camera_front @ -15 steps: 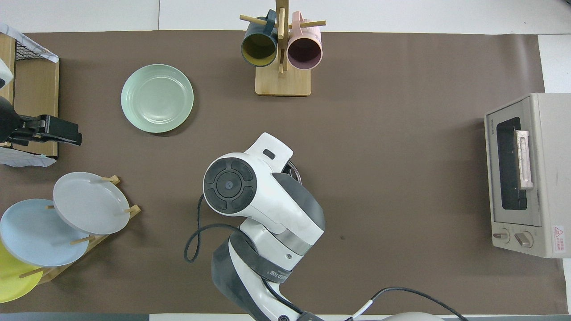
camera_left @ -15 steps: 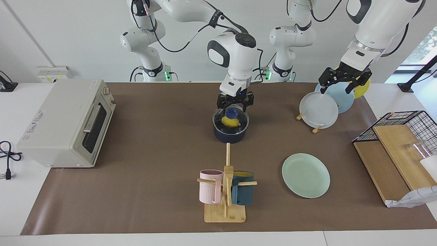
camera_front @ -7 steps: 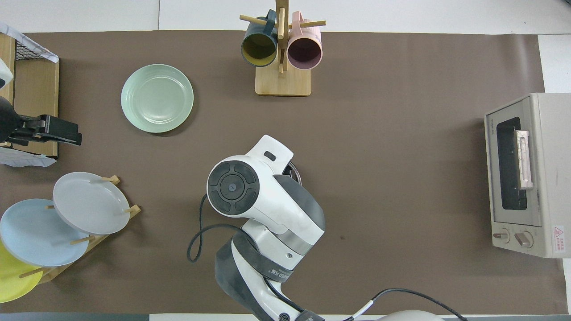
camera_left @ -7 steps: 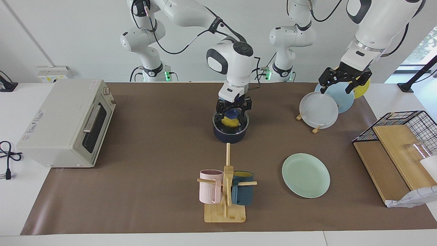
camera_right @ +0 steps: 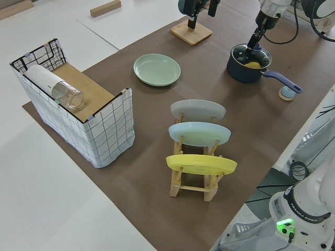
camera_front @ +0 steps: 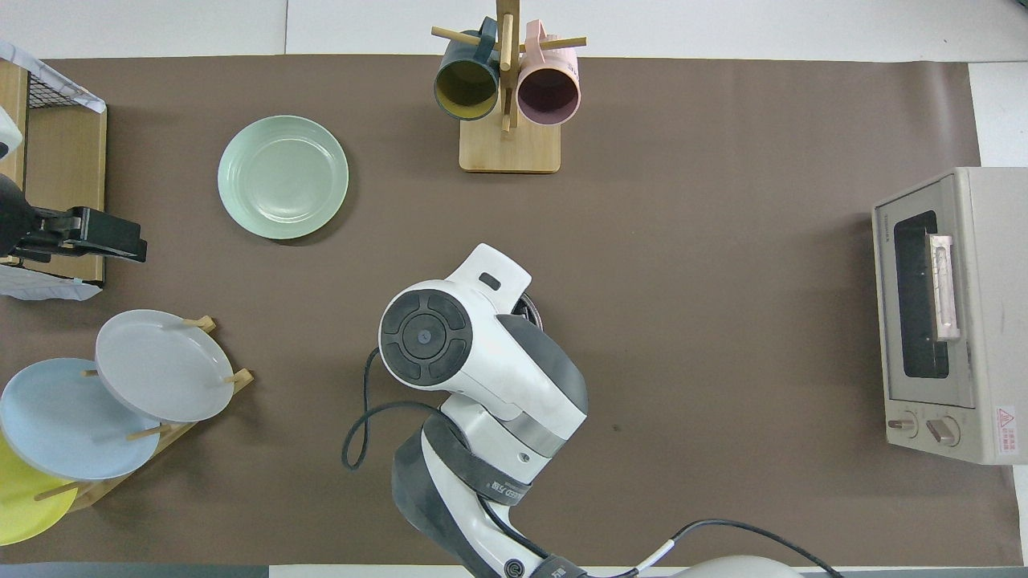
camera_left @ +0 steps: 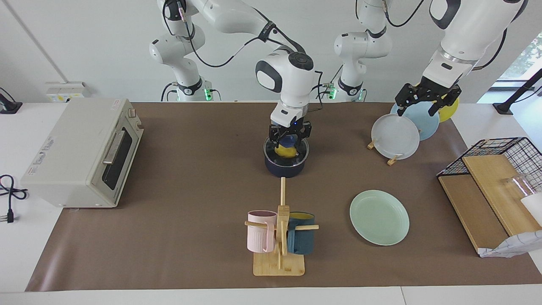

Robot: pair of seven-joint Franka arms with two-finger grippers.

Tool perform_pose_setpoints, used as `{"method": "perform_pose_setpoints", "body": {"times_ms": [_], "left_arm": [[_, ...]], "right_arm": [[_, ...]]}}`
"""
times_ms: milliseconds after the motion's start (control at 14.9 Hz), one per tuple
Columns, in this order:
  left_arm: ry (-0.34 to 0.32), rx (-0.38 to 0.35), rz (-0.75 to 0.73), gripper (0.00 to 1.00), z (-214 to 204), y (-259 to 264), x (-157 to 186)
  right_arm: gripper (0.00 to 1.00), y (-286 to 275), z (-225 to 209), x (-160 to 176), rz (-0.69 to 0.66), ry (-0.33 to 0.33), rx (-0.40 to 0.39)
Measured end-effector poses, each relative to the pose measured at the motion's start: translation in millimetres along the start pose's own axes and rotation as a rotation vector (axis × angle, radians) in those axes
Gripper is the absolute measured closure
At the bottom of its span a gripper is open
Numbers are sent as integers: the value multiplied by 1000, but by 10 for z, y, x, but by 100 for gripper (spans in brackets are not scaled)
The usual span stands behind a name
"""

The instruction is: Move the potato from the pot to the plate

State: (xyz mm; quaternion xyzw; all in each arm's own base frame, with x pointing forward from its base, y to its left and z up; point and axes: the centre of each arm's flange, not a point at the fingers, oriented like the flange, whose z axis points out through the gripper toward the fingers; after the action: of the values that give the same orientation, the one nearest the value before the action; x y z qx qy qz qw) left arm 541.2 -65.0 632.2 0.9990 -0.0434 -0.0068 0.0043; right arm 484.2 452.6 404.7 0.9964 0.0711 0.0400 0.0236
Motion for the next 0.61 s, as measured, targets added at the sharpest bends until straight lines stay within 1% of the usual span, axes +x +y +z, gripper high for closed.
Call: {"method": "perform_pose_setpoints", "body": {"times_ms": [135,202,269,404,471,605], "left_arm": [[0,0,0,0,0,0,0],[0,0,0,0,0,0,0],[-1,0,0,0,1,0,-1],[0,0,0,0,0,0,-1],[0,0,0,0,0,0,0],[0,0,0,0,0,0,0]], "right_arm": [[24,0,0,0,0,0,0],[28,0,0,0,0,0,0],[28,0,-1,0,-1,0,0],[32,2,-3,1,-1,1,0],[35,5,-7,4,0,2,0],[35,7,-6,5,0,2,0]]}}
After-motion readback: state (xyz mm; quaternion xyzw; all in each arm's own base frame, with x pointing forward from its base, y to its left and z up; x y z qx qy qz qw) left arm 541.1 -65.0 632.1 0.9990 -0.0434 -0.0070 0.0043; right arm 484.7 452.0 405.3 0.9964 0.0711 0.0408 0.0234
